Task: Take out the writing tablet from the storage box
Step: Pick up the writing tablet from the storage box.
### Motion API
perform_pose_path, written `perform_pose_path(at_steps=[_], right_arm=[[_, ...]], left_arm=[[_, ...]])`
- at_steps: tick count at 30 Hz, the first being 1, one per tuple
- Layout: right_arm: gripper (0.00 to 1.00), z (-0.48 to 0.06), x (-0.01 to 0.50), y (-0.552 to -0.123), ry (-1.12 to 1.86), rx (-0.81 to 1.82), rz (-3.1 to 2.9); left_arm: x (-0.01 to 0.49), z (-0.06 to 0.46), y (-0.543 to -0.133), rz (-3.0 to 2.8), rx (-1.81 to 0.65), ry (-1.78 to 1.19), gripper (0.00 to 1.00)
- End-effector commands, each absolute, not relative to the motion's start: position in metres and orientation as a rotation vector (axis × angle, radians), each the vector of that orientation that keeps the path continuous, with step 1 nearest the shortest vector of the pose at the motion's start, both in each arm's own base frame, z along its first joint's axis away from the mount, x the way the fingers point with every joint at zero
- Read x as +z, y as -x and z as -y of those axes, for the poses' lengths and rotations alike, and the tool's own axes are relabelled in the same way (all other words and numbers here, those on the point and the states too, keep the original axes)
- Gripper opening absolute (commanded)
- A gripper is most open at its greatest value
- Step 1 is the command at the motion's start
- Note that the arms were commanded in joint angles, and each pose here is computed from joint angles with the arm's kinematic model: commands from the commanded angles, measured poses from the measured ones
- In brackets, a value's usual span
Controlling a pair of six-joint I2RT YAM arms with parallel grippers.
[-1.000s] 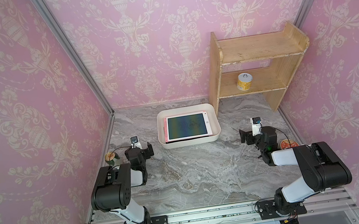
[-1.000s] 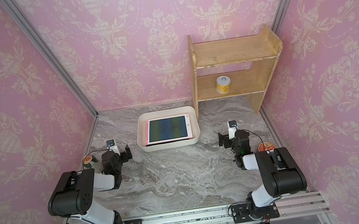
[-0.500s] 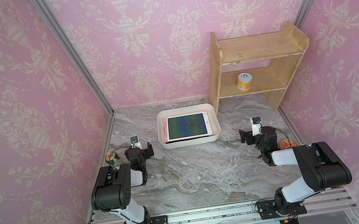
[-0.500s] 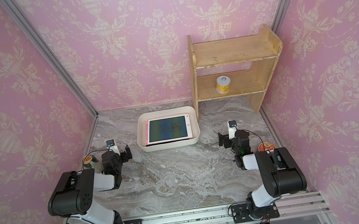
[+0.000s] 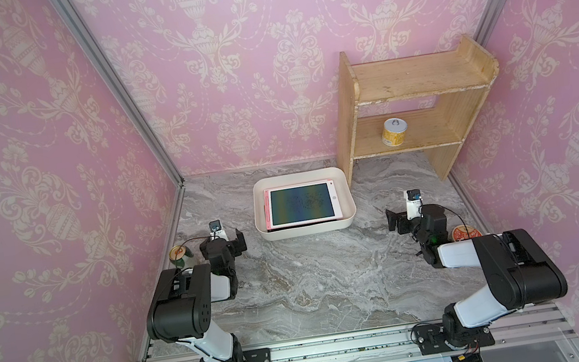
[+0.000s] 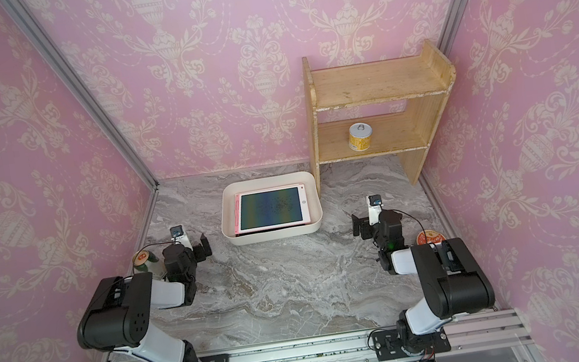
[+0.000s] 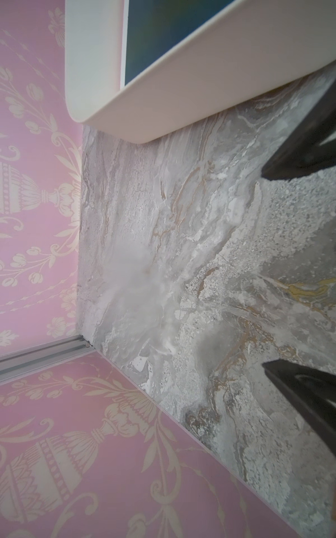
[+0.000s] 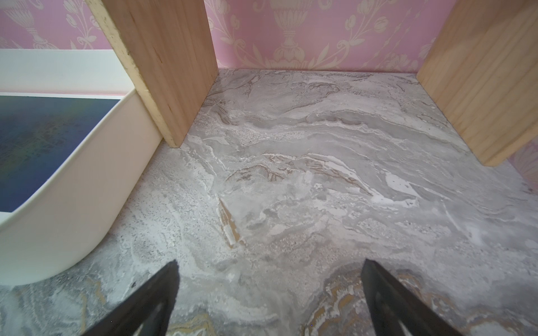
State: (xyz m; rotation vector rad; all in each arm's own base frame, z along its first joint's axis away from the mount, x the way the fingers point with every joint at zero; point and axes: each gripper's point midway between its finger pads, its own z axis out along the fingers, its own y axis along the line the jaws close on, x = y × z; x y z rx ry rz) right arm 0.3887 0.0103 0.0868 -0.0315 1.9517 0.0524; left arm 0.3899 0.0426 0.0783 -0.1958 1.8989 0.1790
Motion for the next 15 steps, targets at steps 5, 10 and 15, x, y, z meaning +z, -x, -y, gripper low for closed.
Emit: perform_pose_path(at_steps=[5, 10, 15], right_arm=[[1.0, -0.009, 0.104, -0.397, 0.0, 0.027, -1.955], [1.0, 0.002, 0.152, -0.394, -0.149, 0.003, -2.046], [1.0, 0.001, 0.198, -0.387, -0.25, 0.03, -2.125]], left_arm=[[0.102, -0.044, -0.409, -2.033, 0.205, 0.193, 0.99], [0.141, -0.05, -0.425, -2.11, 0.191, 0.32, 0.99], [0.181, -0.05, -0.419, -2.074, 0.158, 0.381, 0.99]])
